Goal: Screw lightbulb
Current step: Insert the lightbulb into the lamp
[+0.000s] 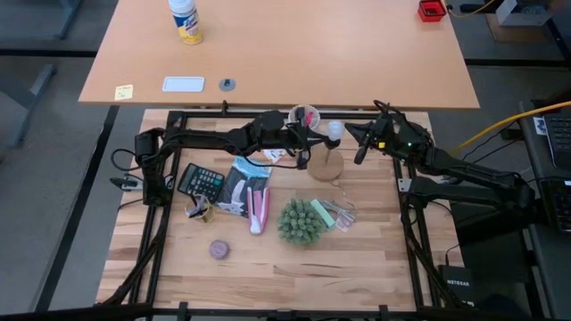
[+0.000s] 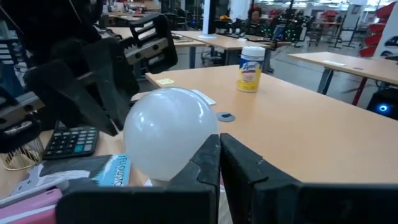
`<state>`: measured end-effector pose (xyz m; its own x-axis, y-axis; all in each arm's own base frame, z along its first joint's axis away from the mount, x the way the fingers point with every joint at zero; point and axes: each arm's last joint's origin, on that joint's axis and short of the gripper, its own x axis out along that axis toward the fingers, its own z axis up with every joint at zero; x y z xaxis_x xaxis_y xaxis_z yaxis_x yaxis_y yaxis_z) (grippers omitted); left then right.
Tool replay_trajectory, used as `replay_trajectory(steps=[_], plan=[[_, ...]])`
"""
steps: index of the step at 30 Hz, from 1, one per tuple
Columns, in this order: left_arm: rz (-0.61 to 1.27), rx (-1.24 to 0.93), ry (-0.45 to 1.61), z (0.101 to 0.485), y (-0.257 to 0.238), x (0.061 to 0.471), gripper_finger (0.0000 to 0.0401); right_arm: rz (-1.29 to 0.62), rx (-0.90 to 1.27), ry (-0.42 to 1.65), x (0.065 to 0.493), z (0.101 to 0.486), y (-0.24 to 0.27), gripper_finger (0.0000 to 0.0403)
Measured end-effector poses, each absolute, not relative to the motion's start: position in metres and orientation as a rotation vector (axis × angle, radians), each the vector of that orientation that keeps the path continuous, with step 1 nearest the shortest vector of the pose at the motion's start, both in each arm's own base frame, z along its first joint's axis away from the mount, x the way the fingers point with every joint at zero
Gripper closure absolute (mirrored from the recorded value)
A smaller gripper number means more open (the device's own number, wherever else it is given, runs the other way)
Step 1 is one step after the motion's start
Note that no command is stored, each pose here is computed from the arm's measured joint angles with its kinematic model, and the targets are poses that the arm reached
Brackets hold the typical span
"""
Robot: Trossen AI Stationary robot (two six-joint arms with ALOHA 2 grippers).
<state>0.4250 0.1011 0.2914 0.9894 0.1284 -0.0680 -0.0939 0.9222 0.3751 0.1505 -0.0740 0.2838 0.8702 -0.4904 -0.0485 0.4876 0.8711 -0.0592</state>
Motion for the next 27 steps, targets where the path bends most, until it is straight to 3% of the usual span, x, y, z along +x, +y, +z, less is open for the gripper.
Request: replay_trajectory(steps=[27], plan=[[0.234,0.371,0.146,0.288,0.122,0.419,0.0396,-0.376,-0.033,0.065,0.152,0.283,-0.07,0.0386]])
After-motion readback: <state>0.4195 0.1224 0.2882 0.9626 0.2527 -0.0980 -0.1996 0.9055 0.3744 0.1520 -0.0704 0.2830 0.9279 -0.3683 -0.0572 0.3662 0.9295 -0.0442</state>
